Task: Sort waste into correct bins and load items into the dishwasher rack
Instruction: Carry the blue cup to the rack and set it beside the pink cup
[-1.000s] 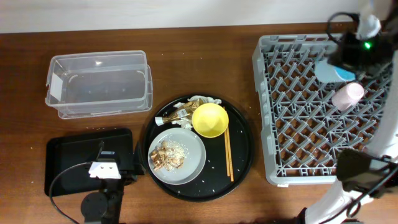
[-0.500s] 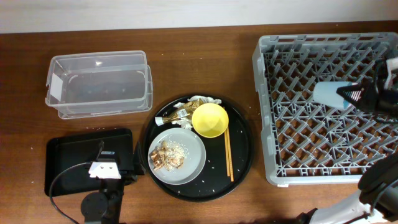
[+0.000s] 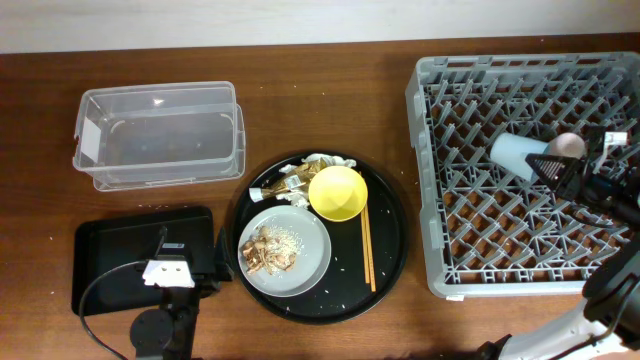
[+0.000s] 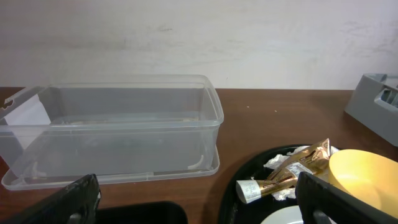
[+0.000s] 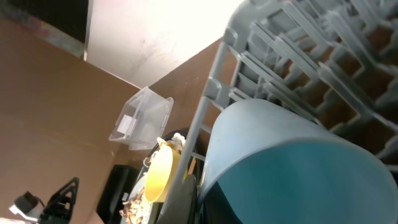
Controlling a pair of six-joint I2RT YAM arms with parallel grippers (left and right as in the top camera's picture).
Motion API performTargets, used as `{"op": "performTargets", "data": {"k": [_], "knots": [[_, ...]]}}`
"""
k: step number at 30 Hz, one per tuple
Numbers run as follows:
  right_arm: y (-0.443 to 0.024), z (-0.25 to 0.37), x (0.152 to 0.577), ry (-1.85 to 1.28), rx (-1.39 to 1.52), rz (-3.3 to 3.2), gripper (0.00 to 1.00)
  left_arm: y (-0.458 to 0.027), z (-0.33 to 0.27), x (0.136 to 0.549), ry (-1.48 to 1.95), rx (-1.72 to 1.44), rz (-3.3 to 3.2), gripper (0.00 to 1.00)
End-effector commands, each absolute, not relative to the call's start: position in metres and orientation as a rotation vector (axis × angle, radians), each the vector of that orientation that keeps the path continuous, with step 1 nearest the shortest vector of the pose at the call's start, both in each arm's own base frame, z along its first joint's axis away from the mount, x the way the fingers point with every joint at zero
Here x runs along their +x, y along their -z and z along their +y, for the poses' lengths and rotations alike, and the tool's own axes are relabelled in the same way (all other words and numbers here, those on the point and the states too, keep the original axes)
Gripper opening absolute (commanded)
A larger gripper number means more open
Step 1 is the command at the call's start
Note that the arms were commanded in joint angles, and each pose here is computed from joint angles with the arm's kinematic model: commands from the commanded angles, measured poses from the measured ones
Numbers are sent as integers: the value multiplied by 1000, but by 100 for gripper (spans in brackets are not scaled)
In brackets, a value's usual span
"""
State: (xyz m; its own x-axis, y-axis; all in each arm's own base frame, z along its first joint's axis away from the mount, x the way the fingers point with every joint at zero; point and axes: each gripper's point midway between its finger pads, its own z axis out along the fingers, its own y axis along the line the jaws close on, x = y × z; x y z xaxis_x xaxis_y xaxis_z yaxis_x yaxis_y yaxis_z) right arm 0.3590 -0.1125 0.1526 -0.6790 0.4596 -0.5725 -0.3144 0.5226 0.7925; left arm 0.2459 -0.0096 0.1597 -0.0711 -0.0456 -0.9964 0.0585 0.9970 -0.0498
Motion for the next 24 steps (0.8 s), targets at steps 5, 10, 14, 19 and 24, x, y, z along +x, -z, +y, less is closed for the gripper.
{"op": "performTargets", "data": {"k": [5, 10, 14, 19, 24], "knots": [[-123, -125, 352, -1303, 341, 2059, 4, -158, -9, 246, 74, 22, 1644, 100], [-123, -146, 342, -1321, 500, 2033, 10, -158, -9, 246, 74, 22, 1644, 100], [-124, -153, 335, -1336, 567, 2020, 12, -158, -9, 246, 74, 22, 1644, 100], [-123, -153, 334, -1340, 579, 2028, 12, -158, -9, 246, 74, 22, 1644, 100], [-123, -162, 330, -1321, 603, 2013, 12, -158, -9, 246, 74, 22, 1644, 100]]}}
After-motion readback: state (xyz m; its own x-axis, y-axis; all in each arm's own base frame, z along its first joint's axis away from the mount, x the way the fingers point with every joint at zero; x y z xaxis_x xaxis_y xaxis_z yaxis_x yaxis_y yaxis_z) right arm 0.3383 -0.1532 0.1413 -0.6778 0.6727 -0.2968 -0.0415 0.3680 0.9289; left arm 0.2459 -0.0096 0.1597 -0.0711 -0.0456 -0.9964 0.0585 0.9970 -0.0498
